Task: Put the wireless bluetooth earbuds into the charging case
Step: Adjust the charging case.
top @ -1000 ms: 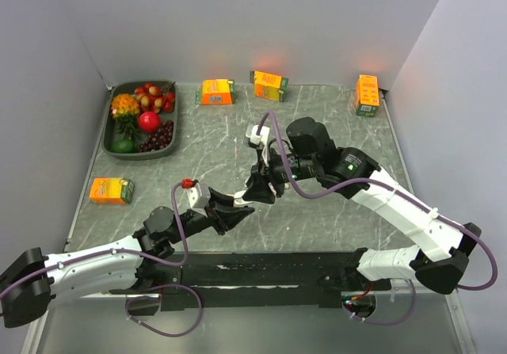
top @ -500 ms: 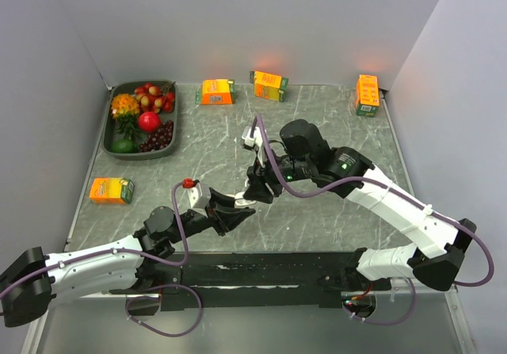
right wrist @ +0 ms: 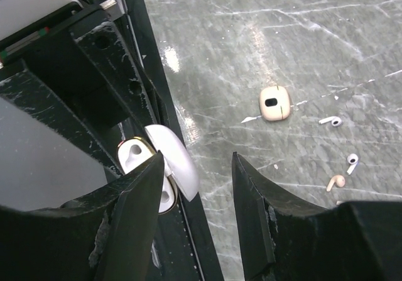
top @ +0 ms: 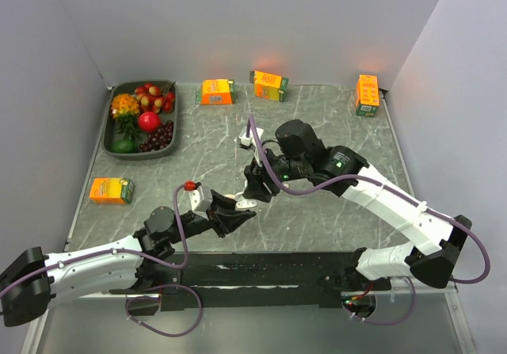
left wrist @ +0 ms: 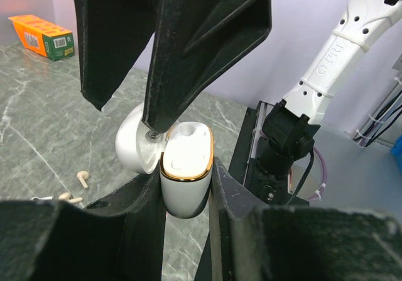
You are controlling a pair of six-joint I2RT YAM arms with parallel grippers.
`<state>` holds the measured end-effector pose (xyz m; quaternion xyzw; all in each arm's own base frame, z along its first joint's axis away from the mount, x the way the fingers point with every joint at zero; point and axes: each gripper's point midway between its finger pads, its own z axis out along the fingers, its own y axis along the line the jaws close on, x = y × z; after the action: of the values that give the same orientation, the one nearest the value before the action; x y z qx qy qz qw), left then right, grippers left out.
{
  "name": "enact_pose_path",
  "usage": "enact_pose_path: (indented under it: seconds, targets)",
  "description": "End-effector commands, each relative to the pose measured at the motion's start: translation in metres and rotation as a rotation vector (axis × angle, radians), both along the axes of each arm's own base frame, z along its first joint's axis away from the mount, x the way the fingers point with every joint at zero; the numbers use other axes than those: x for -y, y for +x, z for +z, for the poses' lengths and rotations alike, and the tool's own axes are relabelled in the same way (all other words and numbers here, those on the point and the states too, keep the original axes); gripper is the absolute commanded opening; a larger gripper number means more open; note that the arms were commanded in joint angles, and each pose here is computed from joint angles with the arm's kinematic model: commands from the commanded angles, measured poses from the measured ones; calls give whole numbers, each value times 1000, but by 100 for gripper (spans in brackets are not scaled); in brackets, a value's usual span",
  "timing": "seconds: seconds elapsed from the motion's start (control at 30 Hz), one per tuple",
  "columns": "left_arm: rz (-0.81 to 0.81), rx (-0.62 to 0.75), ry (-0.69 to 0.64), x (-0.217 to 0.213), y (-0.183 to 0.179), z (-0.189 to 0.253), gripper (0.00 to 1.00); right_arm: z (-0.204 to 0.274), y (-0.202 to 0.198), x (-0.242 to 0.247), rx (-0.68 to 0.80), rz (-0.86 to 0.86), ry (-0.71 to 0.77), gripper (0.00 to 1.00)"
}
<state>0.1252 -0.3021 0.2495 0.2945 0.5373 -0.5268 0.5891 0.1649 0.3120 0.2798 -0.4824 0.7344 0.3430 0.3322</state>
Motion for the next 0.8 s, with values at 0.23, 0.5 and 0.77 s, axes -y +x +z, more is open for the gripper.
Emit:
enact_pose_path:
  seconds: [0.23, 0.5, 0.77]
  targets:
    - [10, 70, -81, -5, -4, 29, 1, 35, -2, -5, 44, 14, 82, 56]
    - [38, 49, -80, -8, 1, 25, 1, 55, -9, -2, 59, 34, 129, 56]
    - [50, 33, -82, -7, 4, 24, 1, 62, -10, 1, 71, 25, 138, 57]
